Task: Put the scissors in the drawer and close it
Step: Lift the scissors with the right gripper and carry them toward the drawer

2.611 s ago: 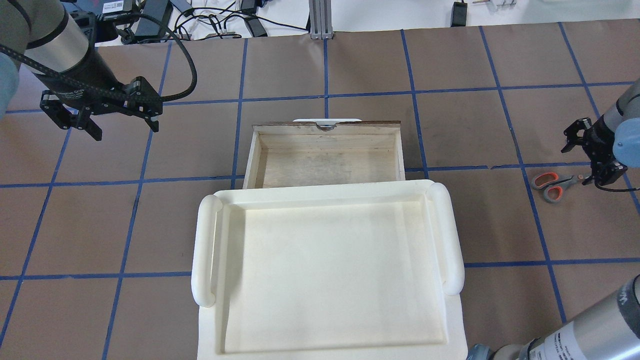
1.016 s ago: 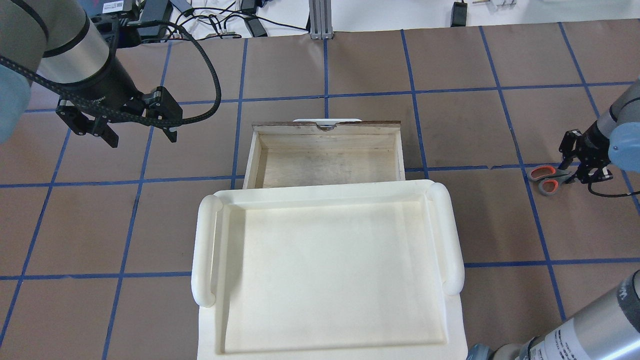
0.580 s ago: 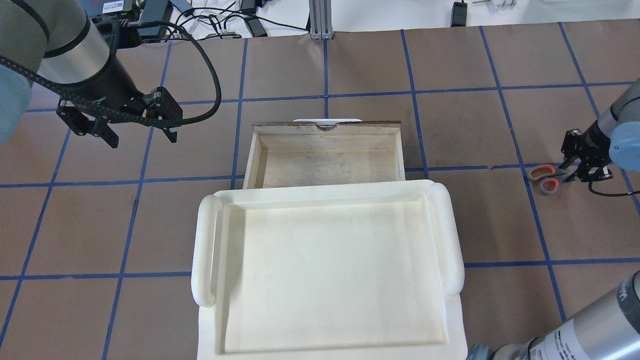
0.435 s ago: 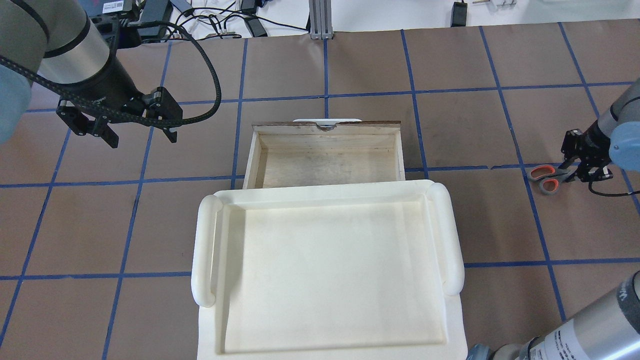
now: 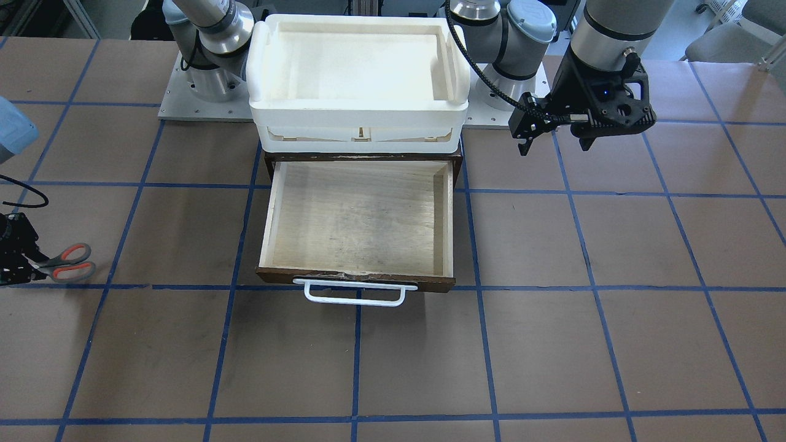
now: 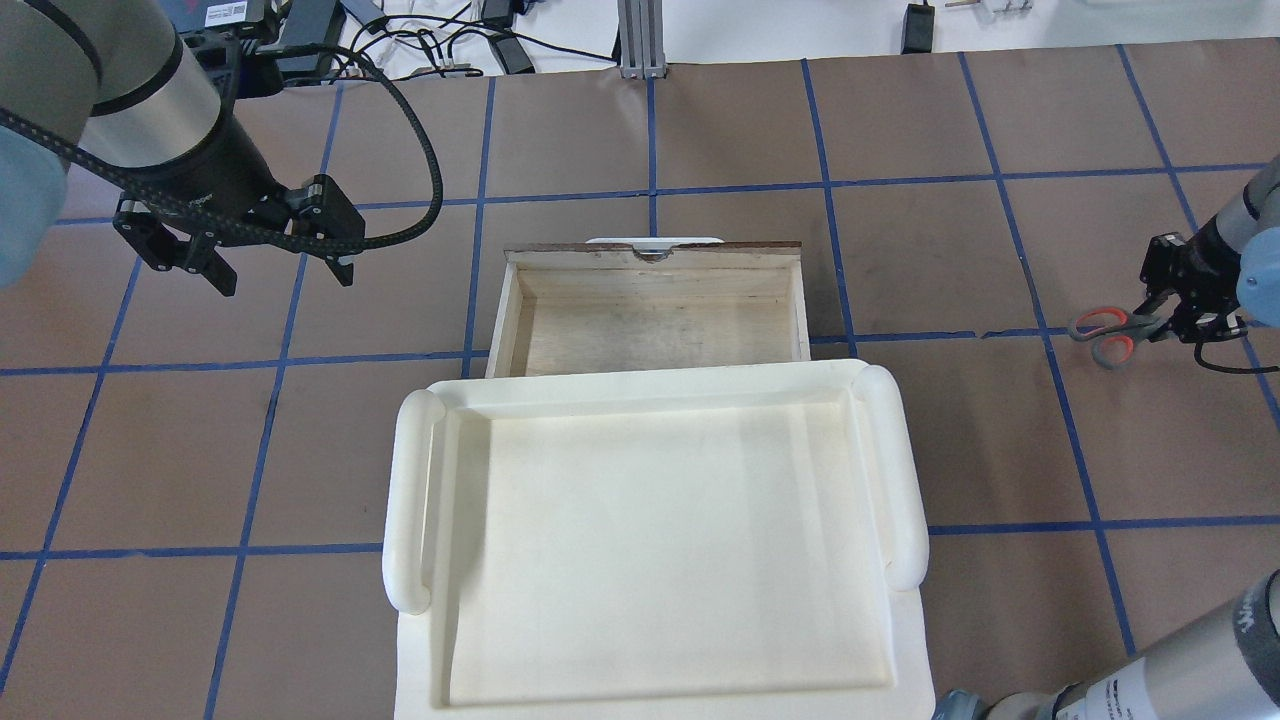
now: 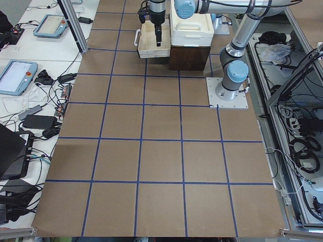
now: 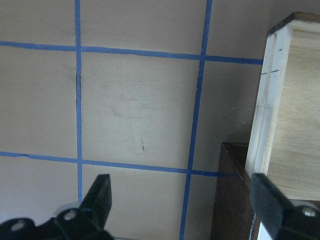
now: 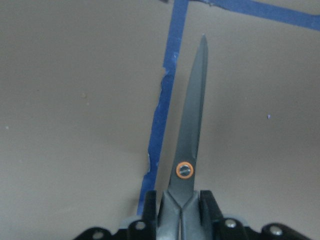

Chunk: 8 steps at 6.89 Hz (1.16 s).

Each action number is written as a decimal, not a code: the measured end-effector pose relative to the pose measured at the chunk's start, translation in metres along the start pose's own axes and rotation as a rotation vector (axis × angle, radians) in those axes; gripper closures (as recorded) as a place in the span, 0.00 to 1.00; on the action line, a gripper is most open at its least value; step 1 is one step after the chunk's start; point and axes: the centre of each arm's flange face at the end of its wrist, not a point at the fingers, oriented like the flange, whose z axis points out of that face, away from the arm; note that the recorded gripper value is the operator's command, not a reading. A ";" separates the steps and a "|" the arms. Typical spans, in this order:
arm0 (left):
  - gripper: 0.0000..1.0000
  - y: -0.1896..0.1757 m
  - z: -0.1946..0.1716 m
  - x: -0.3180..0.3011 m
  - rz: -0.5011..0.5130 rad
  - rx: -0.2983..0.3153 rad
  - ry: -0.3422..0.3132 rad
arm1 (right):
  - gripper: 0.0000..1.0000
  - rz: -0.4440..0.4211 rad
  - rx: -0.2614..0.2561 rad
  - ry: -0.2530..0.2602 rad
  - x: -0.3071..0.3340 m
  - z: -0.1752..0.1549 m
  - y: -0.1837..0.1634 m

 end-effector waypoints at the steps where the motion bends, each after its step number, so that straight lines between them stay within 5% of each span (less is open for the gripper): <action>1: 0.00 0.000 0.000 0.000 0.002 -0.001 -0.001 | 0.99 0.011 0.015 -0.031 -0.007 -0.028 0.009; 4: 0.00 0.000 0.001 0.000 0.005 -0.003 -0.002 | 1.00 0.018 -0.013 -0.029 -0.043 -0.140 0.094; 8: 0.00 0.000 0.002 0.000 0.008 -0.006 -0.002 | 1.00 0.005 -0.022 -0.078 -0.060 -0.222 0.313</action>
